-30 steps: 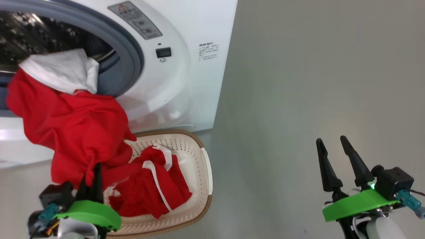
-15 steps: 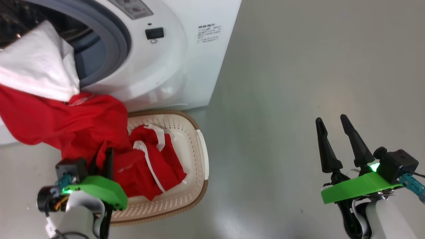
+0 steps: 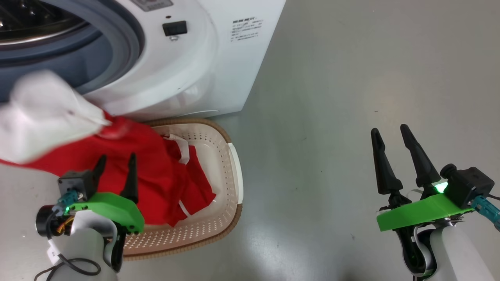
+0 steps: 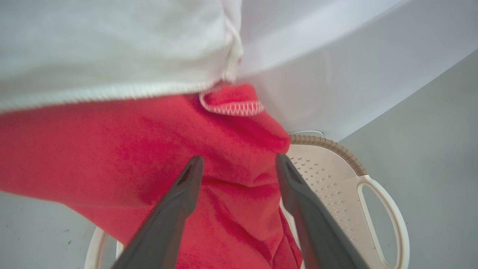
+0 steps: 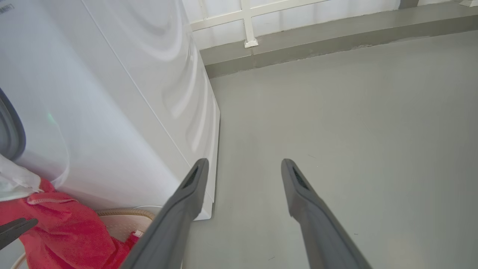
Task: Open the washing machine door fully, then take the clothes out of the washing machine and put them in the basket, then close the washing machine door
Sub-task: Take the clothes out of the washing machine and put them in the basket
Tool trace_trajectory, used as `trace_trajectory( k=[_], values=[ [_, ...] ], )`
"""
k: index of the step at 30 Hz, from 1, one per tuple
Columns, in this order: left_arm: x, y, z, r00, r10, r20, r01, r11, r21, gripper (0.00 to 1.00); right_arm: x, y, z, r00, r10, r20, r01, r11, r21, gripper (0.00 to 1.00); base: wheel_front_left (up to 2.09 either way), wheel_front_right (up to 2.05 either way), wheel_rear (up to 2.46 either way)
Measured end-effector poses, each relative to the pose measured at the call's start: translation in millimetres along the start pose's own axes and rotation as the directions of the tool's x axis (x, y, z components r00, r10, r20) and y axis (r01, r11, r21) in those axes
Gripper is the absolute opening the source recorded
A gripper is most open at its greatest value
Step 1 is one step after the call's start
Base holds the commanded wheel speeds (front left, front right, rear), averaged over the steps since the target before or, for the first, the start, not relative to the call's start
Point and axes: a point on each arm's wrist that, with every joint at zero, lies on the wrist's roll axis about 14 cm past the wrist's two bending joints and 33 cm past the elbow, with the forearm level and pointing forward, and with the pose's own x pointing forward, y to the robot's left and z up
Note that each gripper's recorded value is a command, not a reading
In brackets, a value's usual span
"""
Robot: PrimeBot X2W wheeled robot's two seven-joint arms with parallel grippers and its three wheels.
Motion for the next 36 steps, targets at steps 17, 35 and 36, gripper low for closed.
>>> trace_trajectory(
  k=[17, 35, 36],
  values=[
    [-7, -5, 27, 0.997, -0.004, 0.073, 0.004, 1.000, -0.001, 1.00, -2, 8, 12, 0.999, 0.022, 0.031, -0.022, 1.000, 0.005, 1.00, 0.00, 0.00, 0.00],
    [-78, 3, 88, 0.957, 0.035, 0.288, -0.036, 0.999, -0.003, 1.00, -37, 22, 39, 0.994, 0.060, 0.094, -0.060, 0.998, -0.012, 1.00, 0.00, 0.00, 0.00],
    [-84, 3, 91, 0.952, 0.036, 0.303, -0.037, 0.999, 0.000, 1.00, -40, 22, 40, 0.993, 0.062, 0.097, -0.061, 0.998, -0.011, 1.00, 0.00, 0.00, 0.00]
  ],
)
